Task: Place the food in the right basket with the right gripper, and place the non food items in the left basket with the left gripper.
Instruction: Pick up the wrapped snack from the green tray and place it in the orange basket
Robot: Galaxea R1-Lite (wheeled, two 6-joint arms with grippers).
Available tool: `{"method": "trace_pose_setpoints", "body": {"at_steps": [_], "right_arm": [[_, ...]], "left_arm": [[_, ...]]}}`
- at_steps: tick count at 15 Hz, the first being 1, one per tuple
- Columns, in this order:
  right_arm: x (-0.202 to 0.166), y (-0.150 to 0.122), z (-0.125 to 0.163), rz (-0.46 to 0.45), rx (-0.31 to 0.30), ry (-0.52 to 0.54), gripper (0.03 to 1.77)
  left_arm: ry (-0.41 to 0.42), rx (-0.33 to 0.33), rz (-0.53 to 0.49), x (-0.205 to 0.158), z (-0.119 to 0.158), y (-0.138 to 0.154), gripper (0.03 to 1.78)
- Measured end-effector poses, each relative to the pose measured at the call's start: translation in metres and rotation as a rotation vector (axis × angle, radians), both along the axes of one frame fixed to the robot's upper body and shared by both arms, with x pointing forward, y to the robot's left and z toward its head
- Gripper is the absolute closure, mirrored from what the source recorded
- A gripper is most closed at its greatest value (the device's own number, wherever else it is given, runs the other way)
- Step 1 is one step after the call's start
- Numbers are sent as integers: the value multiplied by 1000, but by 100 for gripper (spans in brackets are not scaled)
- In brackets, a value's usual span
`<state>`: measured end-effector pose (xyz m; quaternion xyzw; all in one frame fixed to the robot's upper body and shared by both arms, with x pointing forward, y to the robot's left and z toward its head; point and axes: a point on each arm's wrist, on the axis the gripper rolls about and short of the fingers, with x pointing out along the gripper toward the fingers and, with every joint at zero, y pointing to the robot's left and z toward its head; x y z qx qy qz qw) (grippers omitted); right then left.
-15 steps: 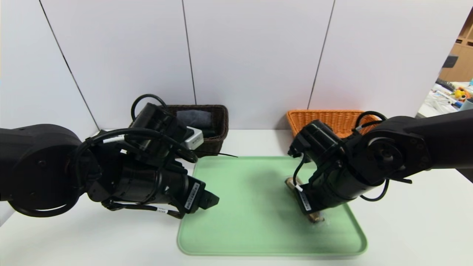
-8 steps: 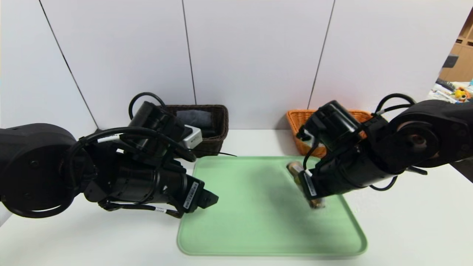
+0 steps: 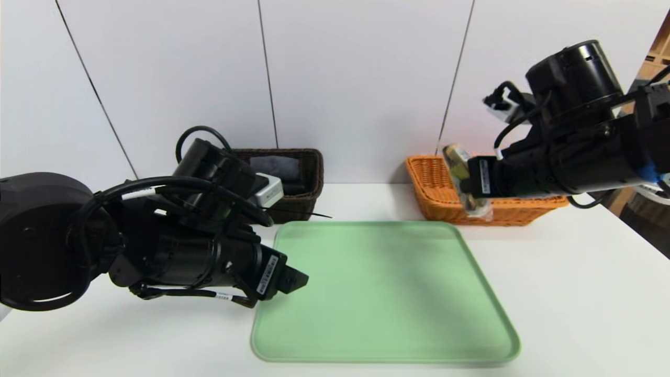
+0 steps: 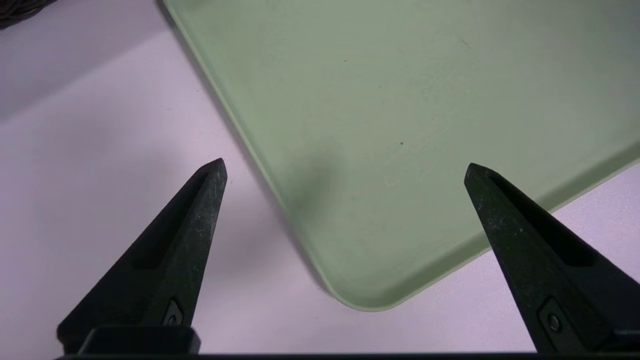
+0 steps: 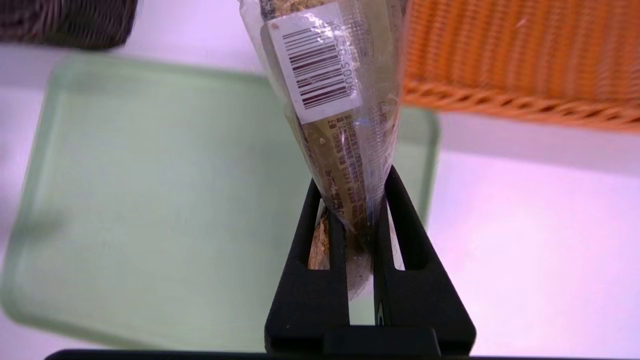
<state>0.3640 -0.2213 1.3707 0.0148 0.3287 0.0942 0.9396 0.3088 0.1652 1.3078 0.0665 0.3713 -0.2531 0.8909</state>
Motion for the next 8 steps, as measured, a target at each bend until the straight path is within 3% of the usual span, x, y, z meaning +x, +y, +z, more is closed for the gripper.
{"method": "trace_pose_setpoints", "body": {"at_steps": [3, 8], "right_arm": [[15, -27, 9, -40, -59, -82, 161], [46, -67, -1, 3, -320, -142, 161]], "left_arm": [[-4, -1, -2, -1, 1, 0, 12], [-12, -4, -7, 0, 3, 0, 12]]}}
